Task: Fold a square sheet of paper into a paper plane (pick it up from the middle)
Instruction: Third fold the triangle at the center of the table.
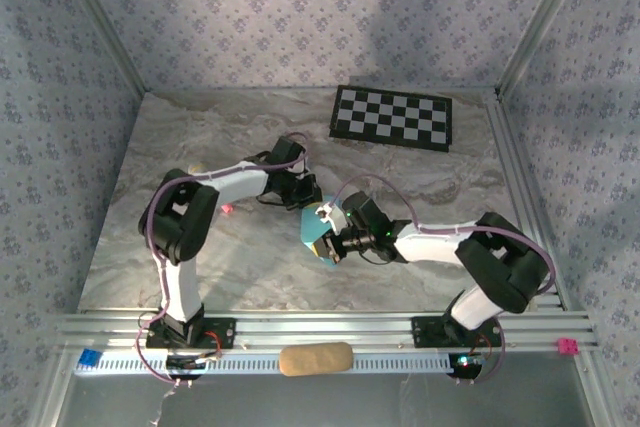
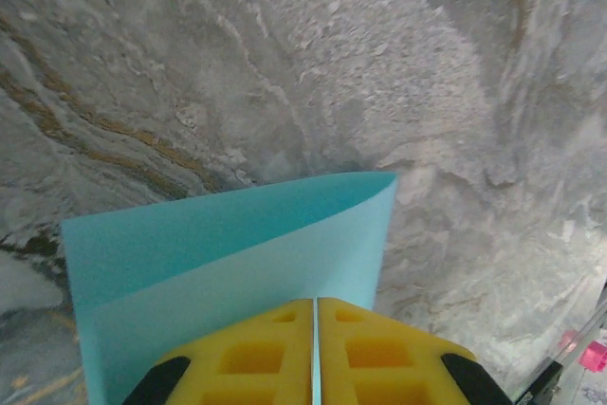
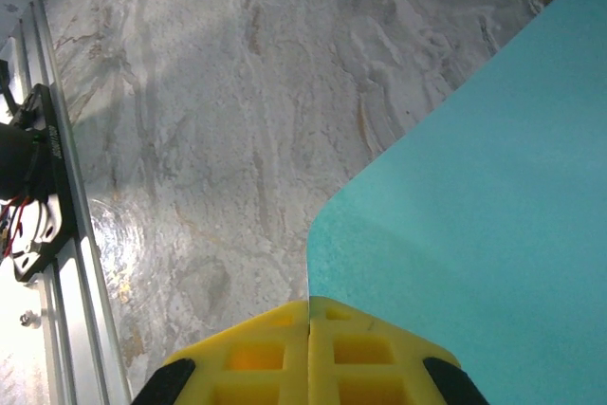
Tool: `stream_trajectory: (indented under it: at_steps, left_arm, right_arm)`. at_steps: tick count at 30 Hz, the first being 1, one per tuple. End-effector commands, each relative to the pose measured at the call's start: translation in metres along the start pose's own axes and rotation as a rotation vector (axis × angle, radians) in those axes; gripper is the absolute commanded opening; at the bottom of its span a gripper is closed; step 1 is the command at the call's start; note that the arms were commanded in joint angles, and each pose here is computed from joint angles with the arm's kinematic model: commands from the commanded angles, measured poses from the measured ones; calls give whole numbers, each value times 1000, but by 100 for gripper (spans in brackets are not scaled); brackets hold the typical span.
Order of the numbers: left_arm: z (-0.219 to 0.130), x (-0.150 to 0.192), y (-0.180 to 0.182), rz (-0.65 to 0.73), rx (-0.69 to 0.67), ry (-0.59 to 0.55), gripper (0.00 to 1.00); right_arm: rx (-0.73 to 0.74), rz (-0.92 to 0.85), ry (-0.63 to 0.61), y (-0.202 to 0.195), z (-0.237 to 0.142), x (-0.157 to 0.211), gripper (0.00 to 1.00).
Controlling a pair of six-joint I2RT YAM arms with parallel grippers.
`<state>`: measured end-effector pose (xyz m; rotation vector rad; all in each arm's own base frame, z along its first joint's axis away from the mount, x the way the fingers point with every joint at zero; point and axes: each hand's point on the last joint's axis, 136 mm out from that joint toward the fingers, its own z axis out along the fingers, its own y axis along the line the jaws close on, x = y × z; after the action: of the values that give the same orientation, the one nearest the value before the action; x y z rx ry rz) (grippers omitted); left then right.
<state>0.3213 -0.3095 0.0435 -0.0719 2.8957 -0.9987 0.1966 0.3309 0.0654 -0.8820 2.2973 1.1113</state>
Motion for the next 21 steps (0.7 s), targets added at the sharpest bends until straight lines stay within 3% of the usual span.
stream_trajectory:
  at_steps: [1, 8, 21]
  left_arm:
    - [13, 10, 7, 29, -41, 63, 10]
    - [26, 16, 28, 34, -116, 89, 8]
    - [27, 18, 31, 41, -134, 91, 8]
  right_arm:
    - [-20, 28, 12, -1, 3, 4, 0]
    - [-21, 83, 23, -10, 2, 6, 0]
    - [-9, 156, 29, -39, -7, 4, 0]
